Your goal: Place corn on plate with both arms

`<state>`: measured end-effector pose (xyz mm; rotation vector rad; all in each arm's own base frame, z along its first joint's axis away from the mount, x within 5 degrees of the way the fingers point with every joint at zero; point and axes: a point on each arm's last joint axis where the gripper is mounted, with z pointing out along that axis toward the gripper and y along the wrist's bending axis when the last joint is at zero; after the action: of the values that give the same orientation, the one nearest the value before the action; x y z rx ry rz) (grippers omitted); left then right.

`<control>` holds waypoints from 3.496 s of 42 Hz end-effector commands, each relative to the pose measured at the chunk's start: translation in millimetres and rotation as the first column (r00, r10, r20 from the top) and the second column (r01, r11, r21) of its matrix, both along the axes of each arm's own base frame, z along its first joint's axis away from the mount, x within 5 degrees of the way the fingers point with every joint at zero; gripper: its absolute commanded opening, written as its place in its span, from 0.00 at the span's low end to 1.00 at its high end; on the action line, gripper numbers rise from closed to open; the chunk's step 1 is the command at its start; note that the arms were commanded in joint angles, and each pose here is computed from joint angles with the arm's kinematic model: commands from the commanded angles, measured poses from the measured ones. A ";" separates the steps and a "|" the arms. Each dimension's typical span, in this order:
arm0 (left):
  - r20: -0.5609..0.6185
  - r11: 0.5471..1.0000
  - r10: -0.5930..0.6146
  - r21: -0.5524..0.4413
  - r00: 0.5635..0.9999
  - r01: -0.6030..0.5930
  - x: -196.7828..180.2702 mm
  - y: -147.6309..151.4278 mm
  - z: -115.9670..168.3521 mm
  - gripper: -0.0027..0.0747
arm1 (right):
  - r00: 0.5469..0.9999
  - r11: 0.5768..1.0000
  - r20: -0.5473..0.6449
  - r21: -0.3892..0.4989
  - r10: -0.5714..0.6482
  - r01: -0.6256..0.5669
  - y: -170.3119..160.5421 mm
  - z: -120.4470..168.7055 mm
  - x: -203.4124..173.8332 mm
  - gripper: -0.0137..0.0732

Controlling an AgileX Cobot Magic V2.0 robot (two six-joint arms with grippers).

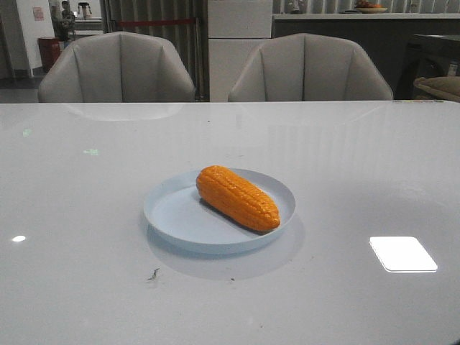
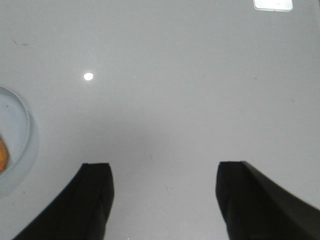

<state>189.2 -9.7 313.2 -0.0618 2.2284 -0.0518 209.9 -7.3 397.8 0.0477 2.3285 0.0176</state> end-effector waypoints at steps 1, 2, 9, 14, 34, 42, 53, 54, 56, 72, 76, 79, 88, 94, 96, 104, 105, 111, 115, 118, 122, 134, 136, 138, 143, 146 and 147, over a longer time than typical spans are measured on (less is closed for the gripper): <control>0.101 1.000 0.001 -0.008 0.995 0.000 1.5 0.0 16.2 0.50 | 0.991 0.999 0.123 -0.008 -0.047 0.048 -7.5 -2.2 -18.6 0.78; 0.101 1.000 0.001 -0.010 0.995 0.000 1.5 0.0 16.2 0.50 | 0.992 0.999 0.117 -0.008 -0.051 0.052 -7.9 -7.2 -23.2 0.78; 0.100 1.000 0.002 -0.013 0.995 0.000 1.5 -0.2 16.2 0.50 | 0.995 0.999 0.091 -0.007 -0.052 0.053 -6.8 -22.4 -36.7 0.78; 0.107 1.000 0.001 -0.013 0.994 0.000 1.8 -0.2 16.7 0.50 | 0.995 0.999 0.081 -0.007 -0.052 0.053 -6.8 -24.1 -37.1 0.78; 0.116 1.000 0.001 -0.016 0.993 0.001 2.3 -0.4 17.4 0.15 | 0.999 0.999 0.024 0.005 -0.049 0.049 -5.7 -28.2 -40.3 0.78; 0.112 1.000 0.001 -0.015 0.994 0.001 2.1 -0.4 17.1 0.15 | 0.999 0.999 0.024 0.005 -0.049 0.049 -5.7 -28.2 -40.3 0.78; 0.122 1.000 0.000 -0.016 0.992 0.002 2.6 -0.5 17.9 0.15 | 0.999 0.999 0.024 0.005 -0.049 0.049 -5.7 -28.2 -40.3 0.78; 0.125 1.000 0.000 -0.016 0.992 0.002 2.7 -0.5 18.1 0.15 | 0.999 0.999 0.024 0.005 -0.049 0.049 -5.7 -28.2 -40.3 0.78; 0.125 1.000 0.000 -0.016 0.992 0.002 2.7 -0.5 18.1 0.15 | 0.999 0.999 0.024 0.005 -0.049 0.049 -5.7 -28.2 -40.3 0.78; 0.204 0.994 0.018 -0.108 0.979 0.004 1.2 -3.8 18.6 0.15 | 0.998 0.999 0.025 0.005 -0.049 0.049 -5.7 -28.2 -40.3 0.78; 0.252 0.995 0.016 -0.104 0.968 0.011 -8.9 -3.0 20.8 0.15 | 0.998 0.999 0.025 0.005 -0.049 0.049 -5.7 -28.2 -40.3 0.78; 0.285 0.996 0.004 -0.088 0.958 0.022 -21.6 -2.2 22.8 0.15 | 0.998 0.999 0.025 0.005 -0.049 0.049 -5.7 -28.2 -40.3 0.78; 0.453 0.995 -0.098 0.076 0.886 0.071 -64.8 0.8 11.3 0.15 | 0.998 0.999 0.025 0.005 -0.049 0.049 -5.7 -28.2 -40.3 0.78; 0.602 0.996 -0.089 0.075 0.793 0.055 -91.9 2.9 -11.1 0.15 | 0.998 0.999 0.025 0.005 -0.049 0.049 -5.7 -28.2 -40.3 0.78; 0.658 0.996 -0.085 0.074 0.748 0.049 -100.8 3.6 -20.4 0.15 | 0.998 0.999 0.025 0.005 -0.049 0.049 -5.7 -28.2 -40.3 0.78; 0.772 0.997 -0.076 0.069 0.631 0.035 -129.4 5.8 -60.0 0.15 | 0.998 0.999 0.025 0.005 -0.049 0.049 -5.7 -28.2 -40.3 0.78; 0.773 0.997 -0.076 0.069 0.629 0.035 -132.5 6.0 -65.1 0.15 | 0.998 0.999 0.025 0.005 -0.049 0.049 -5.7 -28.2 -40.3 0.78; 0.772 0.997 -0.075 0.068 0.631 0.036 -136.1 6.2 -89.1 0.15 | 0.998 0.999 0.024 0.005 -0.049 0.049 -5.7 -28.5 -39.6 0.78; 0.706 0.997 -0.078 0.067 0.704 0.044 -133.9 6.0 -98.7 0.15 | 0.999 0.999 0.024 0.005 -0.049 0.049 -5.7 -28.4 -40.0 0.78; 0.678 0.998 -0.065 0.041 0.732 0.050 -133.5 5.9 -102.2 0.15 | 0.999 0.999 0.023 0.005 -0.049 0.049 -5.7 -28.6 -39.8 0.78; 0.678 0.998 -0.060 0.034 0.732 0.051 -133.5 5.8 -102.2 0.15 | 0.999 0.999 0.023 0.005 -0.049 0.049 -5.7 -28.6 -39.8 0.78; 0.678 0.998 -0.060 0.034 0.732 0.051 -133.5 5.8 -102.2 0.15 | 0.999 0.999 0.023 0.005 -0.049 0.049 -5.7 -28.6 -39.8 0.78; 0.678 0.998 -0.060 0.034 0.732 0.051 -133.5 5.8 -102.2 0.15 | 0.999 0.999 0.023 0.005 -0.049 0.049 -5.7 -28.6 -39.8 0.78; 0.678 0.998 -0.060 0.034 0.732 0.051 -133.5 5.8 -102.2 0.15 | 0.999 0.999 0.023 0.005 -0.049 0.049 -5.7 -28.6 -39.8 0.78; 0.678 0.998 -0.060 0.034 0.732 0.051 -133.5 5.8 -102.2 0.15 | 0.999 0.999 0.023 0.005 -0.049 0.049 -5.7 -28.6 -39.8 0.78; 0.678 0.998 -0.060 0.034 0.732 0.051 -133.5 5.8 -102.2 0.15 | 0.999 0.999 0.023 0.009 -0.044 0.043 -4.5 -28.6 -39.7 0.78; 0.678 0.998 -0.060 0.034 0.732 0.051 -133.5 5.8 -102.2 0.15 | 0.999 0.999 0.025 0.009 -0.044 0.043 -4.6 -28.4 -39.6 0.78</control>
<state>56.2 -4.3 204.2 0.0456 1.5655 -0.0711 169.2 -11.4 355.4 0.1076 2.3973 0.0163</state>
